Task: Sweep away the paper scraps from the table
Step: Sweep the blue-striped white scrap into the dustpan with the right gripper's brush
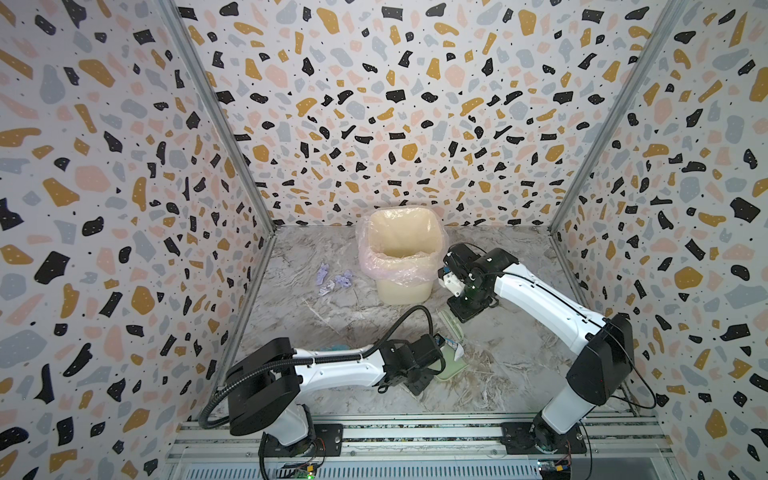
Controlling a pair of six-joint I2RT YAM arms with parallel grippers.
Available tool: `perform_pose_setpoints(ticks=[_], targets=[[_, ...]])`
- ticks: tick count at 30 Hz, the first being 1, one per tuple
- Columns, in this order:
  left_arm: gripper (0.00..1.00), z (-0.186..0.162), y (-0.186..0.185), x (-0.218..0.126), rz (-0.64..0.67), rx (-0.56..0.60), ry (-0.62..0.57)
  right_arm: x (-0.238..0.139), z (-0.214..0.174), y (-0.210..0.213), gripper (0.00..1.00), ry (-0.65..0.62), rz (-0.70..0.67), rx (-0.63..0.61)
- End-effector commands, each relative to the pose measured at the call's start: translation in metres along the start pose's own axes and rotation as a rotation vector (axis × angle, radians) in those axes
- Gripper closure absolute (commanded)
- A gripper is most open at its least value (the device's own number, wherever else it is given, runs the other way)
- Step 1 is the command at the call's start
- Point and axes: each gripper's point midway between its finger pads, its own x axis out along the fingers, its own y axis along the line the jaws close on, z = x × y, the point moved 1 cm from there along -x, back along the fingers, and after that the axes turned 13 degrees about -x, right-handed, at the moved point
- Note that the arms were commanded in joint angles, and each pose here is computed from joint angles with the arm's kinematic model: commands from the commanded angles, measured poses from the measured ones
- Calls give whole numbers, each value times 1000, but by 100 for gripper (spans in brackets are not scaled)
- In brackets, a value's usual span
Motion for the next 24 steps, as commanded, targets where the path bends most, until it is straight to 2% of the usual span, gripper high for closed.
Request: perform_pose_setpoints(ticks=[1,8,19,24], targets=[[100,0,2,-1,-8,-19,-6,-8,-1,16,100,-6,83,-16],[100,0,2,1,-7,-21,-8,-35,7,31,100,-88,160,-28],[100,-2,0,1,-23,-23,1,-47,-19,-43,100,-31,-188,162],[100,-6,-1,0,-36,-43,9,-21,-32,-42,100,9,-146,185]])
